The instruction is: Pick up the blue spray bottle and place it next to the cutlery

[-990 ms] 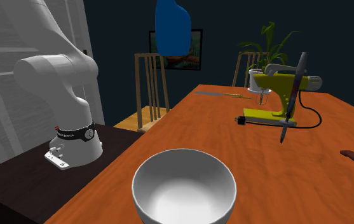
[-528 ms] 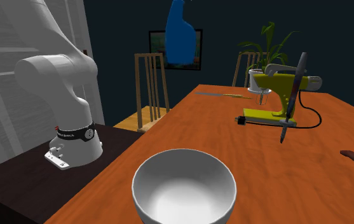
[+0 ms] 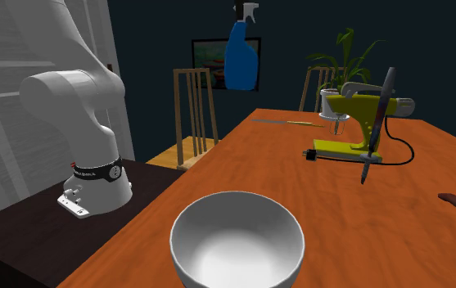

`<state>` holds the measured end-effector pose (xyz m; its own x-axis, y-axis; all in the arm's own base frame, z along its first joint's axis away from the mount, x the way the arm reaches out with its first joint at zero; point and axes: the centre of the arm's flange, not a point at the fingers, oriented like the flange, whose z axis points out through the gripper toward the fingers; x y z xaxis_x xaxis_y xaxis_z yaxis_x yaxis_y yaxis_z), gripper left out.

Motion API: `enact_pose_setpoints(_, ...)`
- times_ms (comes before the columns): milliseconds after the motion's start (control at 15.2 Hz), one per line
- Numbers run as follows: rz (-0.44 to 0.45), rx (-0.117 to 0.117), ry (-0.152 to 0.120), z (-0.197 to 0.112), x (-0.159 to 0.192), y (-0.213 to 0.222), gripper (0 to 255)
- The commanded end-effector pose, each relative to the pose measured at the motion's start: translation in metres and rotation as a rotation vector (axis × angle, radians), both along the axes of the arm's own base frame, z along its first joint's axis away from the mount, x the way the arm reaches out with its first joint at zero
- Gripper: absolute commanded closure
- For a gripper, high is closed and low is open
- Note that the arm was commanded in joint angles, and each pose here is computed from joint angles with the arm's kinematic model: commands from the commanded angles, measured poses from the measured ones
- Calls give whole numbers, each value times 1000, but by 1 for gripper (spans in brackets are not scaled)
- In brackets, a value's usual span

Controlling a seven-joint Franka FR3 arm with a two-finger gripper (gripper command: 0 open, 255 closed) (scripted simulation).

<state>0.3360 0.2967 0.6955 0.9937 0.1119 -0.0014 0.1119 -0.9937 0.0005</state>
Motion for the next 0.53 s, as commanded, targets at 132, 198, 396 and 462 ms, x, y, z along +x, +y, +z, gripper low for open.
enact_pose_setpoints(132, -2, 1, 0, -16, -3, 48, 255)
enact_pose_setpoints(198, -2, 1, 0, -20, -4, 61, 255)
enact_pose_setpoints(396, -2, 1, 0, -32, -5, 98, 255)
enact_pose_setpoints(462, -2, 1, 0, -37, -6, 111, 255)
